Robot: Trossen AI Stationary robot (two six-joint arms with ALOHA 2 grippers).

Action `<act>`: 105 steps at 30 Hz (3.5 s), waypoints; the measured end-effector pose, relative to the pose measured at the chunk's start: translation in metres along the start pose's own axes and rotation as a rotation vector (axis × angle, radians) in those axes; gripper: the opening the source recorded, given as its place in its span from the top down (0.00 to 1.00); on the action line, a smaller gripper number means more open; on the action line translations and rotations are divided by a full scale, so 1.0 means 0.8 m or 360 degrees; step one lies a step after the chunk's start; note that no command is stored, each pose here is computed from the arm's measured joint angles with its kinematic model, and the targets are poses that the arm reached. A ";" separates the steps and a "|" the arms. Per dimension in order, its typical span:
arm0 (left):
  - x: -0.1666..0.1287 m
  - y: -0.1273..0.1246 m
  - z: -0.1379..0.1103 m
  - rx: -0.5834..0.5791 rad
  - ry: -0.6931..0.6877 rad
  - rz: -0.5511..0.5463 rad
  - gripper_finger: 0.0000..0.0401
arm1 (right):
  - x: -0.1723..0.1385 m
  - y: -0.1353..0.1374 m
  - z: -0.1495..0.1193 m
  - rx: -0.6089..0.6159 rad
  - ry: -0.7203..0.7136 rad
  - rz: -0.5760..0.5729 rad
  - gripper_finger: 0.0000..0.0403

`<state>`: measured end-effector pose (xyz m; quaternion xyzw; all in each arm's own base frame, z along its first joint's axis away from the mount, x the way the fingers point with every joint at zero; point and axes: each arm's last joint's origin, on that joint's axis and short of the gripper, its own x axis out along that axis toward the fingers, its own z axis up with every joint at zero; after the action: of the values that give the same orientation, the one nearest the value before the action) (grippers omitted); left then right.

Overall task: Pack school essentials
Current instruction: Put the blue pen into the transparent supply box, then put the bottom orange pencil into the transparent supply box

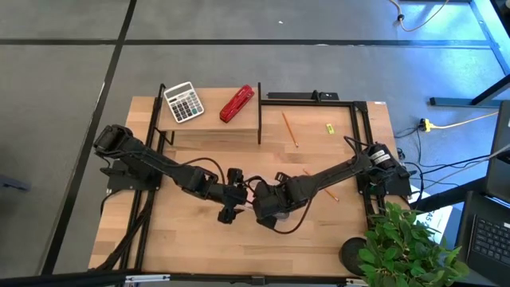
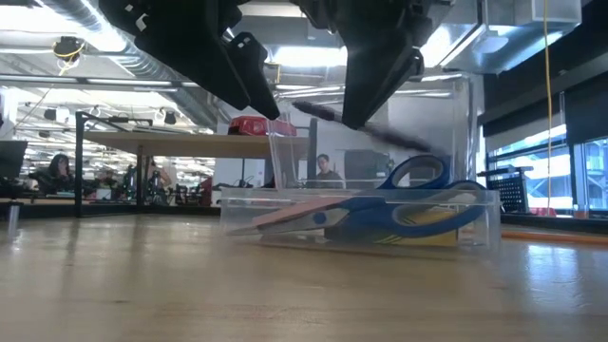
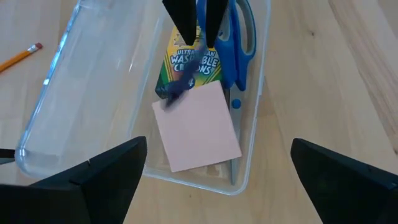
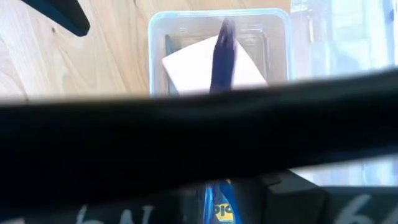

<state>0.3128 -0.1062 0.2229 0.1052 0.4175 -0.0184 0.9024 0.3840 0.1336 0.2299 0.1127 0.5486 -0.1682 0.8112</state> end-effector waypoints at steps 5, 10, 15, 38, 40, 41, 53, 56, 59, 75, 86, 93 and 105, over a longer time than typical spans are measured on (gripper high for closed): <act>0.000 0.000 0.000 -0.0001 0.0000 0.0000 0.02 | 0.001 -0.001 0.001 0.0000 0.0000 -0.0002 0.82; 0.000 0.000 0.000 -0.0001 0.0000 0.0000 0.02 | 0.001 -0.001 0.001 -0.0027 -0.0001 -0.0001 0.80; 0.000 0.000 0.000 -0.0002 -0.0002 0.0000 0.02 | -0.008 0.000 0.002 -0.0025 0.0062 0.0126 0.80; -0.001 0.000 0.000 -0.0012 -0.0001 0.0001 0.02 | -0.152 -0.054 -0.011 0.0068 -0.0360 0.0046 0.80; -0.001 0.000 0.000 -0.0025 0.0003 0.0001 0.02 | -0.164 -0.073 -0.019 0.0136 -0.0328 -0.0083 0.80; -0.001 0.000 0.000 -0.0040 0.0005 0.0000 0.02 | -0.171 -0.083 -0.023 0.0169 -0.0311 -0.0134 0.80; -0.001 0.000 -0.001 -0.0052 0.0023 0.0002 0.02 | -0.177 -0.152 -0.072 0.0345 -0.0163 -0.0332 0.80; -0.001 0.000 -0.001 -0.0053 0.0023 0.0002 0.02 | -0.164 -0.163 -0.085 0.0412 -0.0120 -0.0214 0.80; -0.001 0.000 -0.001 -0.0053 0.0023 0.0002 0.02 | -0.144 -0.175 -0.098 0.0534 -0.0031 -0.0084 0.80; -0.001 0.000 -0.001 -0.0094 0.0023 0.0004 0.02 | -0.070 -0.218 -0.123 0.0821 0.0328 -0.0078 0.80; -0.001 0.001 -0.002 -0.0094 0.0023 0.0004 0.02 | -0.068 -0.225 -0.120 0.0683 0.0375 -0.0011 0.77; -0.001 0.001 -0.002 -0.0092 0.0023 0.0005 0.02 | -0.068 -0.224 -0.119 0.0670 0.0382 0.0015 0.82; 0.000 0.001 -0.002 -0.0091 0.0024 0.0005 0.02 | -0.058 -0.226 -0.128 0.0679 0.0439 0.0011 0.68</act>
<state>0.3117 -0.1055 0.2224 0.0803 0.4245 -0.0043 0.9019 0.2094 0.0121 0.2351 0.3050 0.6057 -0.2603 0.6873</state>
